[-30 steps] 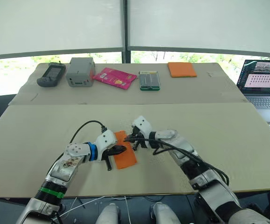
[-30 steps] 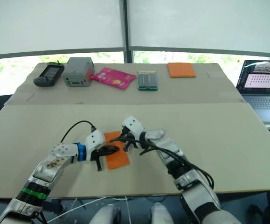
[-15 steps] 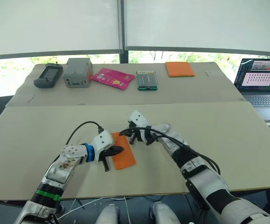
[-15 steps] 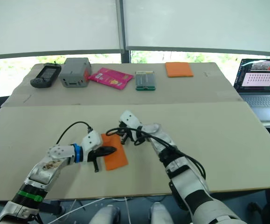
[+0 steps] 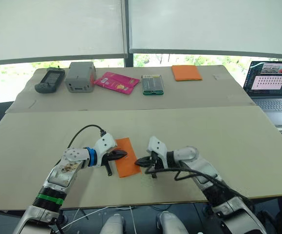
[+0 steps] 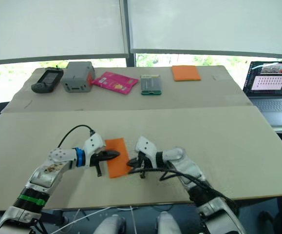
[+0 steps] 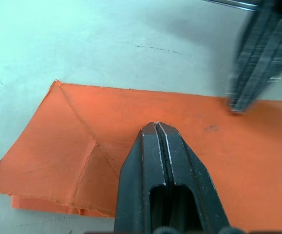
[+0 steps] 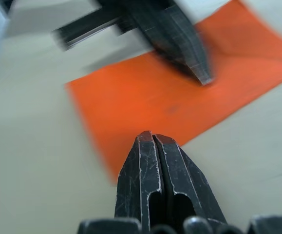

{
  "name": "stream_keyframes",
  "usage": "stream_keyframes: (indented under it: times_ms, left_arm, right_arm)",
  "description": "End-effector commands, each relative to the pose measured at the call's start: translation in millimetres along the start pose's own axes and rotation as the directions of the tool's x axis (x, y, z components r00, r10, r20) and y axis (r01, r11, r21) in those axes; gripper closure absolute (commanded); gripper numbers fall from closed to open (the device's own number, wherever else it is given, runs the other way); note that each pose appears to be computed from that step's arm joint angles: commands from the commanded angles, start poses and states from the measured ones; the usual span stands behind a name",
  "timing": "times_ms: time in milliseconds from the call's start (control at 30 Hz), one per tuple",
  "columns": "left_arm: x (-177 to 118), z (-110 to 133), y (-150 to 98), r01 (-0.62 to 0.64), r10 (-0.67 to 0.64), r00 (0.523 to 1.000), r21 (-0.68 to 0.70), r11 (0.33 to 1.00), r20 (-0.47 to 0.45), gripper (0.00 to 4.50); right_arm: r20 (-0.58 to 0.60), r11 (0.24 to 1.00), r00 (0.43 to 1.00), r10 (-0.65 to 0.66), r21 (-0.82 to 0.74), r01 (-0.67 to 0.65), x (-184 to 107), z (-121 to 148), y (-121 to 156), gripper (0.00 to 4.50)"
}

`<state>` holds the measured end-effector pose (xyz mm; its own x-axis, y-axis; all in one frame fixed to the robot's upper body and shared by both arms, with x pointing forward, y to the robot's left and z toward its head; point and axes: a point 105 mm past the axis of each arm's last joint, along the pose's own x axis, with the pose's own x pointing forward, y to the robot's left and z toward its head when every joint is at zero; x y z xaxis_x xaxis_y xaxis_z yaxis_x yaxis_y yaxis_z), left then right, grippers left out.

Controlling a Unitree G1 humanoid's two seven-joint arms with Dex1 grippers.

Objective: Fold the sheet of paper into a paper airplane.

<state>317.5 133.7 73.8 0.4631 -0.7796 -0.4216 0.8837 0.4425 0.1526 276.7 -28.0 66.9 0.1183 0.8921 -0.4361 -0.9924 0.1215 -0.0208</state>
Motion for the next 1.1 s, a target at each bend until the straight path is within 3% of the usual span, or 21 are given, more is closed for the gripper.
stream_keyframes:
  times_ms: [33,167,267,467,533,600,733,900,1100]
  left_arm:
    - [0,-11,-3,0.016,-0.017,0.999,-0.019,1.0,-0.038,4.5]
    - [-1,-11,0,0.015,-0.016,0.999,-0.018,1.0,-0.034,4.5]
    - [-5,-9,1,0.019,-0.019,1.0,-0.023,1.0,-0.02,4.5]
    - [-28,23,10,0.005,0.008,0.99,-0.086,0.996,0.143,4.5]
    - [-48,39,13,0.004,0.015,0.975,-0.084,0.996,0.223,4.5]
    - [-66,44,14,0.001,0.018,0.969,-0.076,0.997,0.245,4.5]
    - [-80,33,15,-0.032,0.047,0.981,-0.085,0.996,0.19,4.5]
    - [-64,7,14,-0.062,0.063,0.996,-0.017,0.998,0.06,4.5]
    - [-31,16,17,-0.023,0.02,0.993,0.026,0.999,0.116,4.5]
  right_arm:
    - [-0.051,0.99,0.996,0.075,0.121,-0.068,4,-19,25,4.48]
    - [-0.052,0.989,0.998,0.042,0.141,-0.034,-1,-18,23,4.48]
    - [0.014,0.992,1.0,0.001,0.13,-0.003,-11,1,14,4.48]
    - [0.102,0.996,0.995,0.014,0.082,-0.023,-37,39,12,4.48]
    - [0.11,0.997,0.994,0.016,0.073,-0.024,-44,46,13,4.48]
    - [0.118,0.998,0.993,0.014,0.066,-0.022,-48,52,12,4.48]
    - [0.111,0.999,0.994,0.002,0.043,-0.006,-52,57,10,4.48]
    - [0.11,0.999,0.994,-0.021,0.026,0.018,-54,62,4,4.48]
    - [0.099,0.997,0.993,-0.07,0.028,0.067,-61,62,-2,4.48]
